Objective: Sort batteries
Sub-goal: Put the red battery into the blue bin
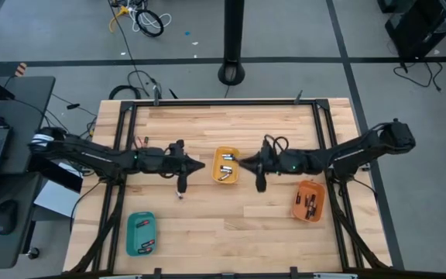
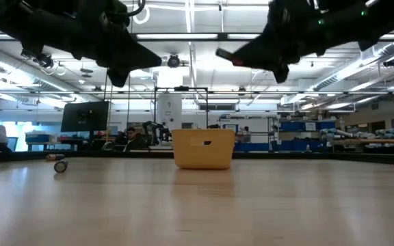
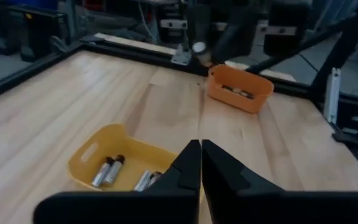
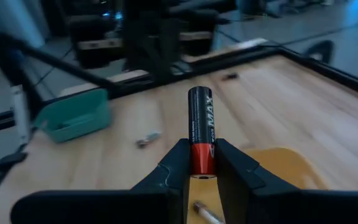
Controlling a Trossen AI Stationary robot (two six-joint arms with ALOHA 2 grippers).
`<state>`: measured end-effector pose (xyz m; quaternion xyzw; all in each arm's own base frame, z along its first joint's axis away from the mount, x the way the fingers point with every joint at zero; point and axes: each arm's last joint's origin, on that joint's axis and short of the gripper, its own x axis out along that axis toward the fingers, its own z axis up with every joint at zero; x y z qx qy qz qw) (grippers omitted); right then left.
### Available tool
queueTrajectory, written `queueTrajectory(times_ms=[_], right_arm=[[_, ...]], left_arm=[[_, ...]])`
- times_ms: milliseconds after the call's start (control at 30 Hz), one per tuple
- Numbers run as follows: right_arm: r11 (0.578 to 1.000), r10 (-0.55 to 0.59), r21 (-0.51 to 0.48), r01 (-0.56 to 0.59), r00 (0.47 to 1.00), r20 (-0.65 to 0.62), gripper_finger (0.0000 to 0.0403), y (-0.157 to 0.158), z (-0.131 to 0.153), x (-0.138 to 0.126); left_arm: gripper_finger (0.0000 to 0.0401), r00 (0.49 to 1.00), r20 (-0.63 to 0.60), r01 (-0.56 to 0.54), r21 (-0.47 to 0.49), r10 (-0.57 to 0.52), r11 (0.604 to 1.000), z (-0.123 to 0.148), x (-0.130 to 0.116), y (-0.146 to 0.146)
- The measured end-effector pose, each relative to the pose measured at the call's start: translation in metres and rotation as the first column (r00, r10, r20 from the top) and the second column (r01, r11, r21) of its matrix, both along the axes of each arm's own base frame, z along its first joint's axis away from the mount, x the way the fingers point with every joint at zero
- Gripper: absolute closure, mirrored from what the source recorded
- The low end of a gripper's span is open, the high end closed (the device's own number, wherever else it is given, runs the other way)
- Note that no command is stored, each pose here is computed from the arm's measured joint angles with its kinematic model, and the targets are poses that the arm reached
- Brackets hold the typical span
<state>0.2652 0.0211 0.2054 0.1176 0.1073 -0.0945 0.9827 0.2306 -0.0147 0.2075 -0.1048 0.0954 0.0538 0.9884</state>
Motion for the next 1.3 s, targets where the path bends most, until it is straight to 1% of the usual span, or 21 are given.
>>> queueTrajectory(times_ms=[67, 167, 267, 367, 467, 533, 767, 833, 967, 1067, 1300], right_arm=[[0.999, 0.039, -0.02, -0.038, 0.999, 0.003, 0.0339, 0.01, 0.004, 0.006], [0.995, 0.086, -0.053, -0.085, 0.996, 0.009, 0.0339, 0.023, 0.01, 0.019], [0.99, 0.119, -0.072, -0.119, 0.993, -0.006, 0.0339, 0.031, 0.012, 0.03], [0.988, 0.13, -0.075, -0.133, 0.991, -0.038, 0.0339, 0.036, 0.01, 0.036], [0.987, 0.138, -0.077, -0.142, 0.989, -0.061, 0.0339, 0.039, 0.006, 0.037], [0.987, 0.139, -0.076, -0.144, 0.988, -0.067, 0.0337, 0.04, 0.005, 0.038], [0.983, 0.164, -0.071, -0.168, 0.984, -0.066, 0.0339, 0.042, 0.006, 0.041], [0.983, 0.166, -0.073, -0.171, 0.984, -0.066, 0.0339, 0.042, 0.007, 0.041], [0.982, 0.167, -0.074, -0.173, 0.983, -0.081, 0.0339, 0.042, 0.006, 0.04], [0.982, 0.167, -0.074, -0.173, 0.983, -0.081, 0.0339, 0.042, 0.006, 0.04], [0.983, 0.164, -0.075, -0.169, 0.984, -0.064, 0.0339, 0.042, 0.007, 0.041]], left_arm=[[0.0363, 1.0, -0.008, 0.024, -0.004, -0.024, 1.0, 0.0, 0.007, -0.001], [0.0322, 0.998, -0.041, 0.05, -0.01, -0.05, 0.999, -0.004, 0.017, -0.003], [0.0275, 0.996, -0.035, 0.083, -0.01, -0.083, 0.997, -0.001, 0.027, -0.005], [0.0234, 0.99, -0.002, 0.138, 0.022, -0.138, 0.99, 0.005, 0.034, -0.01], [0.0204, 0.985, 0.039, 0.164, 0.05, -0.166, 0.985, 0.014, 0.039, -0.015], [0.0193, 0.983, 0.034, 0.18, 0.056, -0.182, 0.982, 0.016, 0.039, -0.017], [0.0189, 0.979, 0.011, 0.203, 0.053, -0.204, 0.978, 0.014, 0.053, -0.022], [0.0189, 0.978, 0.023, 0.207, 0.055, -0.209, 0.977, 0.017, 0.059, -0.023], [0.019, 0.974, 0.043, 0.221, 0.061, -0.224, 0.973, 0.023, 0.061, -0.024], [0.019, 0.969, 0.046, 0.24, 0.058, -0.243, 0.969, 0.023, 0.061, -0.025], [0.019, 0.969, 0.04, 0.241, 0.033, -0.242, 0.97, 0.022, 0.06, -0.025]])
